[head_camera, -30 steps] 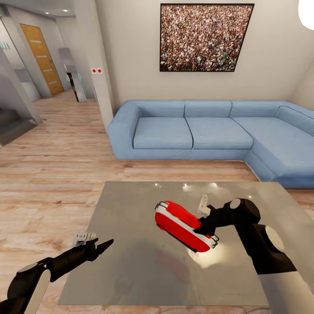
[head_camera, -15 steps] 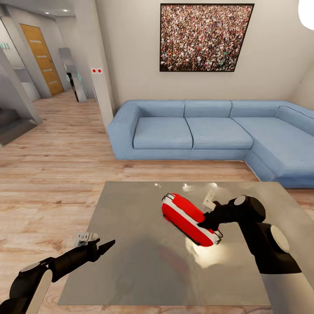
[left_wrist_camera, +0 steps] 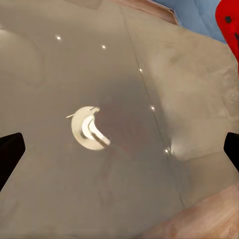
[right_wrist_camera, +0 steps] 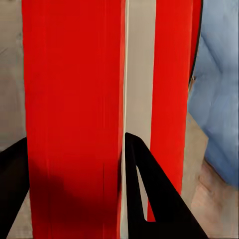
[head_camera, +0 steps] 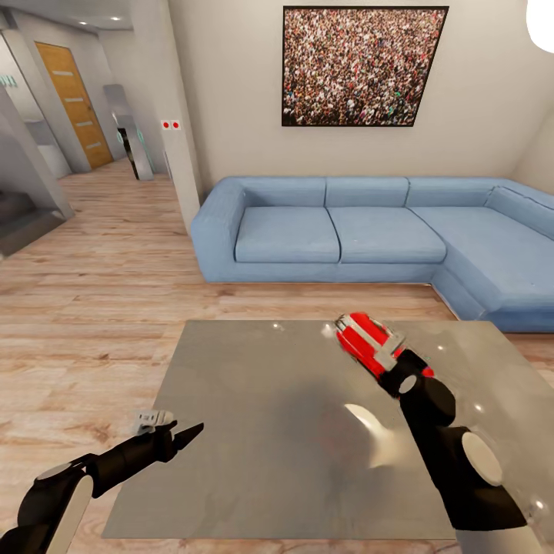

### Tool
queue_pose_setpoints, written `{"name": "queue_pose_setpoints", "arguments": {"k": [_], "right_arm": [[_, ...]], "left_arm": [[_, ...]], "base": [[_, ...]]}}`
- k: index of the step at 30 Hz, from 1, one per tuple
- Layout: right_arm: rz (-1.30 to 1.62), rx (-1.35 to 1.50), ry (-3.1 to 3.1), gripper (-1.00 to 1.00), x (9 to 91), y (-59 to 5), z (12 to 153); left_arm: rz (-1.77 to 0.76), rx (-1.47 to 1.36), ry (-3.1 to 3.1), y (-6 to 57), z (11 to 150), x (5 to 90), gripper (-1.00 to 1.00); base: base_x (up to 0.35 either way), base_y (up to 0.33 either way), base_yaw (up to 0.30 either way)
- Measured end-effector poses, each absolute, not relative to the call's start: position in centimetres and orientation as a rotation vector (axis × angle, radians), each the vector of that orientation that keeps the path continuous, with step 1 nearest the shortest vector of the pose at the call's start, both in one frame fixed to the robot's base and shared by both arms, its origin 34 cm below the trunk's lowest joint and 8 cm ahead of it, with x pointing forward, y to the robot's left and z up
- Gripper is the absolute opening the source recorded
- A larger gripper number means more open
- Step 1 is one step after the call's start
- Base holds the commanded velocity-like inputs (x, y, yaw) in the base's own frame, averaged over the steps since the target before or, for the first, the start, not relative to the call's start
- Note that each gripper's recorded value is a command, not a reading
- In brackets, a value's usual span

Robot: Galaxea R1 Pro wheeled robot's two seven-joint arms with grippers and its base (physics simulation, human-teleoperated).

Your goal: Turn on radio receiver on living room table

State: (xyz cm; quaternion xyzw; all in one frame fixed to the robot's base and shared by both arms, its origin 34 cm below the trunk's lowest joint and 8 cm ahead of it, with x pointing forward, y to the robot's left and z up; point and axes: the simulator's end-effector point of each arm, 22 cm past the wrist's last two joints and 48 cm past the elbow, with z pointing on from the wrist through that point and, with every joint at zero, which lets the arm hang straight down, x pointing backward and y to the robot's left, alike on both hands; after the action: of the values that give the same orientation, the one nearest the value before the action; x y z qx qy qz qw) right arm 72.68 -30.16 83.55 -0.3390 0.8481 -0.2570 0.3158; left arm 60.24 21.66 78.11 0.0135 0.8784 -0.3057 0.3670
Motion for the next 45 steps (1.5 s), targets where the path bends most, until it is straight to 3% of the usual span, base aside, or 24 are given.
{"name": "queue_pose_setpoints", "arguments": {"k": [9, 24, 45], "right_arm": [[-0.985, -0.876, 1.975, -1.0, 71.9, -28.4, 85.6], [-1.245, -0.801, 1.633, -1.0, 68.3, -26.5, 89.6], [-1.222, -0.884, 1.453, -1.0, 59.0, -22.2, 87.2]], "left_arm": [[-0.788, 0.036, 2.257, 21.6, 78.1, 60.2, 1.0], [-0.788, 0.036, 2.258, 21.6, 78.1, 60.2, 1.0], [-0.867, 0.097, 2.333, 18.3, 77.3, 58.4, 1.0]], "base": [[0.0, 0.0, 0.0], [0.0, 0.0, 0.0], [0.0, 0.0, 0.0]]}}
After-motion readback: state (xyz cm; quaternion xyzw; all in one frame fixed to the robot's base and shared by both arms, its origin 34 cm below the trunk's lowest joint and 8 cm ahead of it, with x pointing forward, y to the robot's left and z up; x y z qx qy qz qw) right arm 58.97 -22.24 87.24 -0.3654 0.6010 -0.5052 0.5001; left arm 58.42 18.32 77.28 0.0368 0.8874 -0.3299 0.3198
